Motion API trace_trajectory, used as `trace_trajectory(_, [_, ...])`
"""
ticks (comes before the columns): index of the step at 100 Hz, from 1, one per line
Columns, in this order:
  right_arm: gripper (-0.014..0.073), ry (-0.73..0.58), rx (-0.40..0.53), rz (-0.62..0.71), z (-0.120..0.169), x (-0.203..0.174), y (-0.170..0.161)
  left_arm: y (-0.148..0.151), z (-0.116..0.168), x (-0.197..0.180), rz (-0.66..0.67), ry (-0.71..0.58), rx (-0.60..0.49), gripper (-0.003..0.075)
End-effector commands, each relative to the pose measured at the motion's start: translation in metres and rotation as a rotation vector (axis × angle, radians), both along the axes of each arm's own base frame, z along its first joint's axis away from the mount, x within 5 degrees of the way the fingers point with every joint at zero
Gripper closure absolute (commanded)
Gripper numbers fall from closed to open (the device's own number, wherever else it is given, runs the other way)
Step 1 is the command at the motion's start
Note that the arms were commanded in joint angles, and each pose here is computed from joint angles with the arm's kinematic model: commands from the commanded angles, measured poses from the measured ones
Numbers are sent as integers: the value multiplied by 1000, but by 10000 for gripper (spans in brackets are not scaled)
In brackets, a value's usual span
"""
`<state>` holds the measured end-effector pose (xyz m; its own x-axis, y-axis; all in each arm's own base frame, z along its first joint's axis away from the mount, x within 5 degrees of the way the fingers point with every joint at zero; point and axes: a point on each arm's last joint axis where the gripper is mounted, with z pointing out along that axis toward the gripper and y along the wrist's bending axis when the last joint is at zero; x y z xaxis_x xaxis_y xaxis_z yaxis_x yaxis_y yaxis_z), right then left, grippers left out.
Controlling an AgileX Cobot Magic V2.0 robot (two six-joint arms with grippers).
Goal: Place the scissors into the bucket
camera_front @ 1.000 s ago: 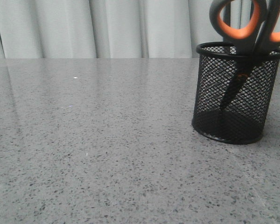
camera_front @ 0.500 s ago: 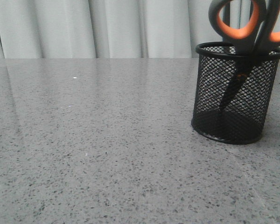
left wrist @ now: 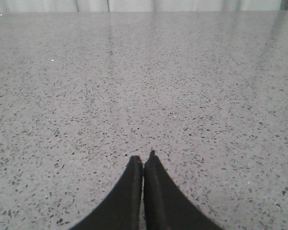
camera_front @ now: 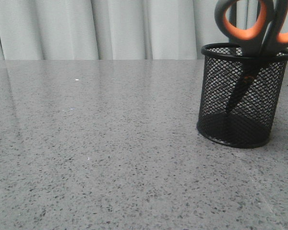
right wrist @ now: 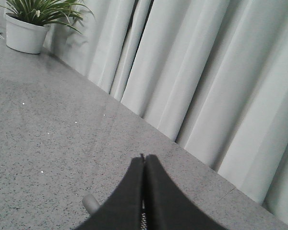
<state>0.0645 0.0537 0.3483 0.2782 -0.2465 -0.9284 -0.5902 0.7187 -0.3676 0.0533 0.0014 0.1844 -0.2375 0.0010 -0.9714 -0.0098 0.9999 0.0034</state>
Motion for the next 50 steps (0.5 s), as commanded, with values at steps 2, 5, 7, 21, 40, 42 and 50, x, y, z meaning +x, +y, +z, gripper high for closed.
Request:
trace_trajectory(2, [639,-64,35,37,13,-3,1,0,-3,1,-1,-65,-15,741])
trace_trajectory(5, [639,-61,32,36,12,-3,2,0,-3,1,-1,-65,-15,741])
trace_trajectory(7, [639,-59,30,36,11,-3,2,0,-3,1,-1,-65,-15,741])
trace_trajectory(21, [639,-25,-10,41,-7,0,6,0,-3,1,-1,-65,-15,741])
trace_trajectory(40, [639,104,-148,-9,-59,7,7,0,-3,1,-1,-65,-15,741])
trace_trajectory(42, [639,114,-156,-15,-63,7,7,0,-3,1,-1,-65,-15,741])
trace_trajectory(50, [639,155,-158,-43,-75,9,5,0,-3,1,-1,-65,-15,741])
